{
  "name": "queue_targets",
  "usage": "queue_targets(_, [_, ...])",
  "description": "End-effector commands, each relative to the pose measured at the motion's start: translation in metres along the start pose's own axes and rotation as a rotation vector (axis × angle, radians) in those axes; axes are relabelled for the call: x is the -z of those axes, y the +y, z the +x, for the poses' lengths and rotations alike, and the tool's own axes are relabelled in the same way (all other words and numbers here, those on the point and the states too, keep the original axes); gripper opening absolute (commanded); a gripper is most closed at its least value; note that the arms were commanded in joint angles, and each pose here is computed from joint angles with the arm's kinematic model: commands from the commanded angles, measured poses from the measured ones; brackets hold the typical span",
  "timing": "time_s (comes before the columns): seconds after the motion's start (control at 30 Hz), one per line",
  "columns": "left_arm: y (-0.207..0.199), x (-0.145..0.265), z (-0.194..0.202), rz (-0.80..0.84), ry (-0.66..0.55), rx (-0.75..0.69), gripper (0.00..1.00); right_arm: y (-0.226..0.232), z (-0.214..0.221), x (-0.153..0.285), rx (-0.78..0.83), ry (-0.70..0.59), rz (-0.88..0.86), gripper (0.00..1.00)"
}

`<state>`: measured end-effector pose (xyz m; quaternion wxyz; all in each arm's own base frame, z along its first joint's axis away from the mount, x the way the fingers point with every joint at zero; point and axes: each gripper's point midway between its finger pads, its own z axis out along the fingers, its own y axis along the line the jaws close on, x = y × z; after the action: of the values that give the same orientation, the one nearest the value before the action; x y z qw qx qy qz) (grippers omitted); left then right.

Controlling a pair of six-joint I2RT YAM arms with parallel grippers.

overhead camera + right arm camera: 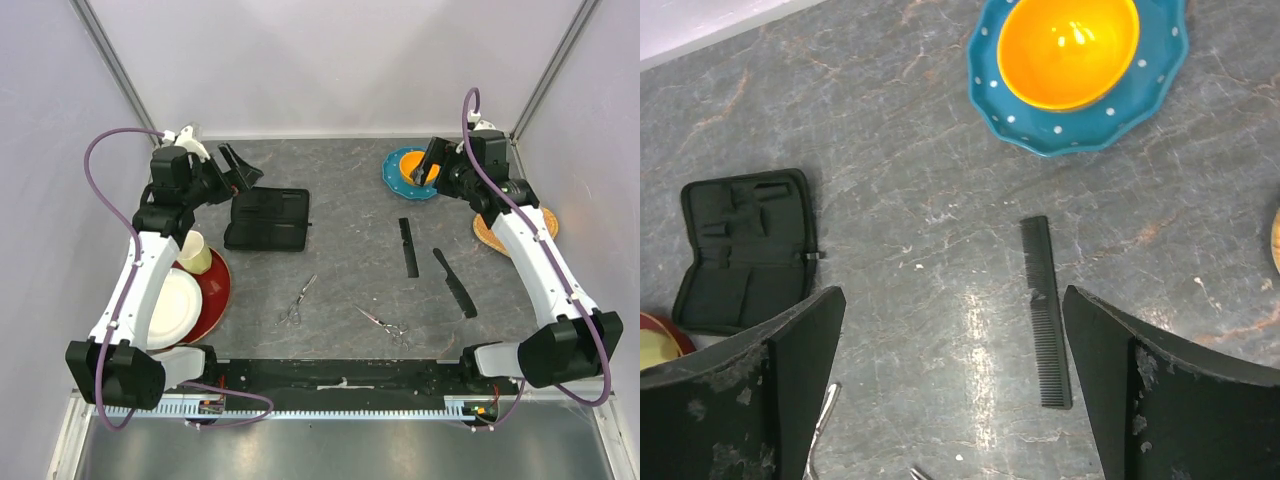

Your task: Sort the hair-cutting tools

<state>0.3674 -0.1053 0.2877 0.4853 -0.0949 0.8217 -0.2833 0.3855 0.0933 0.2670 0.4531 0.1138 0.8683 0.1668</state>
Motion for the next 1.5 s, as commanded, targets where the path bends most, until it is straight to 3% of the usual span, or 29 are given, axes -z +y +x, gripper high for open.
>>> queue_targets(0.0, [-0.019, 0.008, -0.006, 0.1, -0.027, -0.04, 1.0, -0.015, -0.005, 0.006, -0.015, -0.062, 0.075, 0.98])
queue_targets(0.13, [-0.031, 0.012, -0.004, 0.178, -0.024, -0.038, 1.0, -0.021, -0.009, 0.006, -0.061, -0.083, 0.112, 0.98])
queue_targets(0.43, [0.011, 0.002, 0.002, -0.022, -0.032, 0.064, 1.0, -0.009, -0.02, 0.018, -0.151, -0.173, 0.05, 0.98])
queue_targets(0.67, [0.007, 0.002, 0.013, 0.023, 0.01, 0.045, 1.0, -0.019, 0.009, -0.008, -0.069, -0.03, 0.08, 0.98])
queue_targets(0.9, [-0.027, 0.0, 0.033, 0.275, 0.079, 0.044, 1.0, -0.029, 0.063, -0.042, 0.032, 0.135, 0.167, 0.98])
queue_targets(1.17, [-0.024, -0.003, 0.042, 0.286, 0.107, 0.055, 1.0, -0.057, 0.117, -0.059, 0.123, 0.308, 0.298, 0.98])
queue_targets(1.3, [-0.022, -0.006, 0.047, 0.286, 0.121, 0.065, 1.0, -0.095, 0.133, -0.05, 0.184, 0.358, 0.473, 0.98])
queue_targets(1.47, [-0.017, -0.011, 0.053, 0.283, 0.144, 0.082, 1.0, -0.102, 0.165, -0.05, 0.241, 0.473, 0.43, 0.98])
